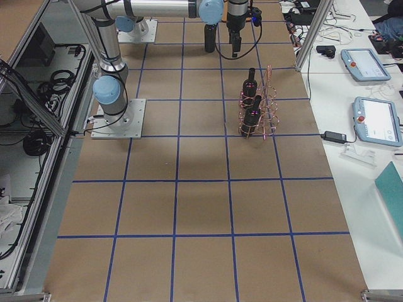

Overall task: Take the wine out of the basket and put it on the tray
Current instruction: 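Grasp the standing bottle with the left gripper and carry it over the tray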

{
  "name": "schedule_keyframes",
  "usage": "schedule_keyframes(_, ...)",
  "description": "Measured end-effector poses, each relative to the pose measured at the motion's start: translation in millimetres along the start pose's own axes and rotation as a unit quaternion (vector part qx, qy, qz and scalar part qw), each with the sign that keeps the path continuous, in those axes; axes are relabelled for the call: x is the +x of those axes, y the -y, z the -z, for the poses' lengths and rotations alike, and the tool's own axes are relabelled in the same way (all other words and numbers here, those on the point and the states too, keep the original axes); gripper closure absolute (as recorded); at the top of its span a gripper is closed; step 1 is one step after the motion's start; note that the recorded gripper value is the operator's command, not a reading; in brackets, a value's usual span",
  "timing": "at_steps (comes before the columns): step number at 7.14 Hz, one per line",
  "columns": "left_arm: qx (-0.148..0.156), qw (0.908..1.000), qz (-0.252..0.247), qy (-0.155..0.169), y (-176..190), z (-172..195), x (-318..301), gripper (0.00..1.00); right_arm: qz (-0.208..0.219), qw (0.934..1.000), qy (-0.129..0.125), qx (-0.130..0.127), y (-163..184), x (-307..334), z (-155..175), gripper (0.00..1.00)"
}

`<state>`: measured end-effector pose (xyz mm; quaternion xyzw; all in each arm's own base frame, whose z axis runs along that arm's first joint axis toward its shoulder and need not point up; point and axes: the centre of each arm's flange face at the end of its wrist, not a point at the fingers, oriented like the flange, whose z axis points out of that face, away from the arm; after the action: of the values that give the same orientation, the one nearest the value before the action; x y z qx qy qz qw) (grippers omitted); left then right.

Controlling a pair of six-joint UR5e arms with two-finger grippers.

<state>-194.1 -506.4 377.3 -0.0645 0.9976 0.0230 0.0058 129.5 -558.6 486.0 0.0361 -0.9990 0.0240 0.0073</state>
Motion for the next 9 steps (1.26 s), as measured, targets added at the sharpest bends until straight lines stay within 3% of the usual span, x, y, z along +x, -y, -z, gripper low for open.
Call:
schedule_keyframes(2,-0.007,1.0,0.006,0.001,-2,-6,0,0.38,-0.001,1.0,-0.001,0.001,-1,0,2,0.0)
schedule_keyframes(3,-0.009,0.9999,0.006,-0.001,-3,-8,0,0.54,-0.002,1.0,-0.001,0.002,-2,0,3,0.0)
schedule_keyframes(4,-0.011,0.9999,0.005,-0.007,-3,-9,1,0.55,-0.002,1.0,-0.002,0.002,-2,0,3,0.0)
schedule_keyframes(6,-0.012,0.9998,0.004,-0.015,-4,-8,2,0.9,-0.004,0.9999,-0.01,0.001,-2,3,3,0.0)
schedule_keyframes(7,-0.011,0.9998,0.002,-0.016,-4,-6,1,1.0,-0.004,0.9998,-0.02,0.001,-2,5,4,0.0)
schedule_keyframes(9,0.001,0.9999,0.007,-0.01,-4,8,-9,1.0,-0.005,0.9996,-0.028,0.0,-3,5,3,0.0)
